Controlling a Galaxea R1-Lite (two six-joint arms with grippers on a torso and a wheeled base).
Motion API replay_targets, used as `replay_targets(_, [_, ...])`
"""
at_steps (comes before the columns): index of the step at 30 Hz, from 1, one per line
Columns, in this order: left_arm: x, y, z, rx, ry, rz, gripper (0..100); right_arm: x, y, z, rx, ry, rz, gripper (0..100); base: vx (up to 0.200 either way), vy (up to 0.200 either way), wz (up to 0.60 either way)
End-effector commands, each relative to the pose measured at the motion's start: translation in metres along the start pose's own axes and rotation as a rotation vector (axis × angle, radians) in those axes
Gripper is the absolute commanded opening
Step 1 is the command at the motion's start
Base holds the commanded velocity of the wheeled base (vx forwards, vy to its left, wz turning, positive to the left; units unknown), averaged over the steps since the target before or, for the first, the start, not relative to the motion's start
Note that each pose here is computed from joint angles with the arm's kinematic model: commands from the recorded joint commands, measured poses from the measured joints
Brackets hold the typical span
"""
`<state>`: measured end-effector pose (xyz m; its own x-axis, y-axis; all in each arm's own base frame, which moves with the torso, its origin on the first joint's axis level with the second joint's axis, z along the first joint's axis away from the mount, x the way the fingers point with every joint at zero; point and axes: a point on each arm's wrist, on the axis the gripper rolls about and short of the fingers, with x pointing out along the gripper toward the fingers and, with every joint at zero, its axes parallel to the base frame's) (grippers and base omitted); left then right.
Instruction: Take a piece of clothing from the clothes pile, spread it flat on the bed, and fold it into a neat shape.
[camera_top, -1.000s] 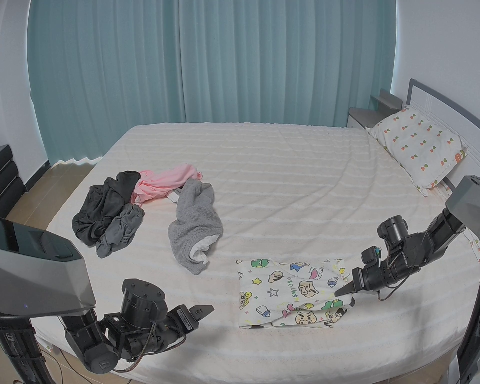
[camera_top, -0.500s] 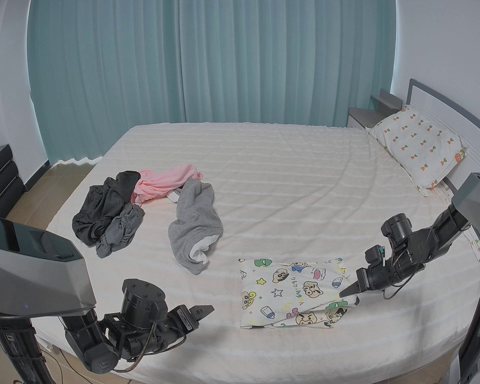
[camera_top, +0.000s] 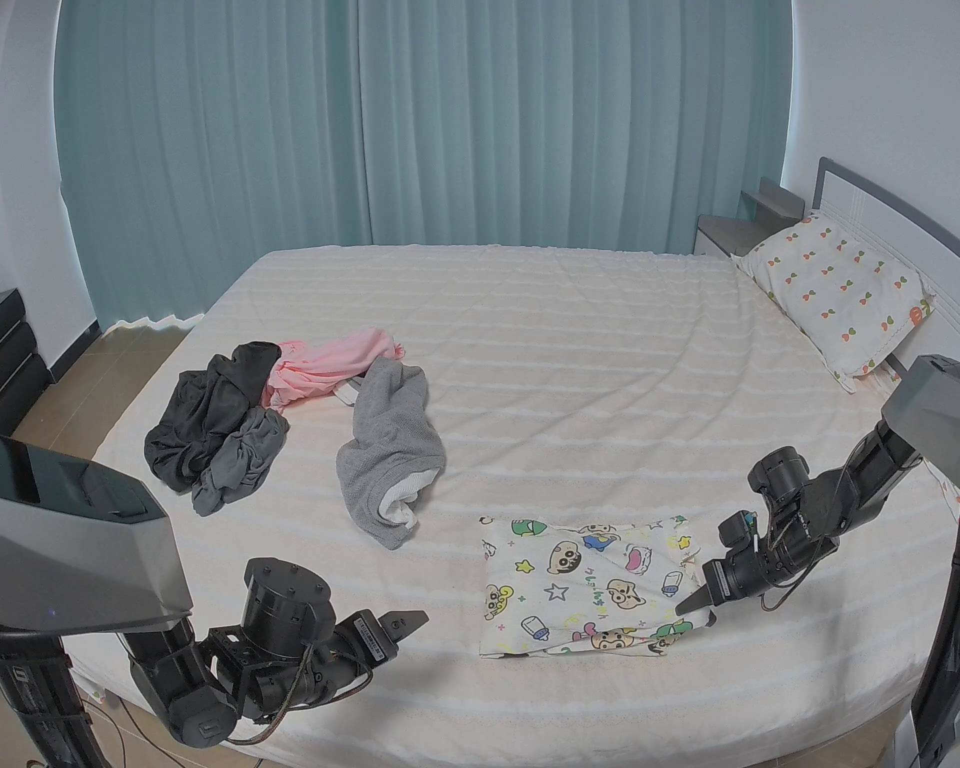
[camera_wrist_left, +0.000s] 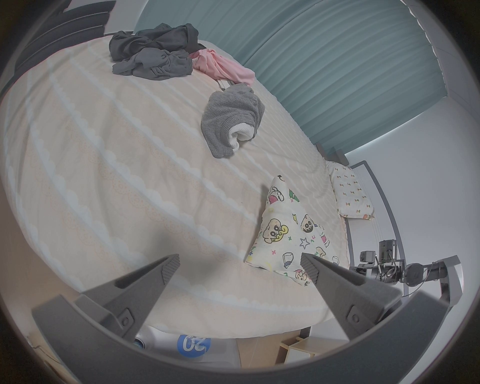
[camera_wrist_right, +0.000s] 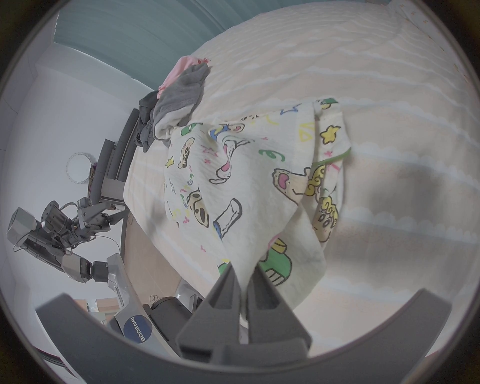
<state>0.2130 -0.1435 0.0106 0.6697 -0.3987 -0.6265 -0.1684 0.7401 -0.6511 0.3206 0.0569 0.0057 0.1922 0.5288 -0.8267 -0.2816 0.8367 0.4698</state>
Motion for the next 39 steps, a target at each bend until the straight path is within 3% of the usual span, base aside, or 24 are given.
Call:
replay_targets(1, [0.000, 0.000, 0.000, 0.000, 0.000, 0.002, 100, 0.006, -0.002, -0.002, 0.006, 0.021, -0.009, 100, 0.000, 0.000, 0.00])
replay_targets(7, [0.000, 0.000, 0.000, 0.000, 0.000, 0.002, 100, -0.002, -0.010, -0.001, 0.014, -0.005, -0.078, 100, 0.000, 0.000, 0.00])
replay_targets(11, [0.000, 0.000, 0.000, 0.000, -0.001, 0.001, 100, -0.022, -0.007, 0.008, -0.008, -0.099, -0.074, 100, 0.000, 0.000, 0.00])
replay_targets(13, [0.000, 0.000, 0.000, 0.001, 0.002, -0.001, 100, -0.032, 0.003, 0.019, -0.037, -0.178, -0.043, 100, 0.000, 0.000, 0.00])
replay_targets(16, [0.000, 0.000, 0.000, 0.001, 0.002, -0.001, 100, -0.025, 0.016, 0.031, -0.047, -0.224, -0.006, 100, 0.000, 0.000, 0.00])
replay_targets(27, [0.000, 0.000, 0.000, 0.000, 0.001, 0.001, 100, 0.053, 0.054, 0.072, 0.000, -0.222, 0.094, 100, 0.000, 0.000, 0.00])
replay_targets(33, [0.000, 0.001, 0.000, -0.001, -0.001, 0.003, 100, 0.091, 0.040, 0.081, 0.048, -0.200, 0.040, 100, 0.000, 0.000, 0.00])
replay_targets(39, [0.000, 0.001, 0.000, -0.001, -0.001, 0.003, 100, 0.094, 0.028, 0.088, 0.082, -0.217, -0.007, 100, 0.000, 0.000, 0.00])
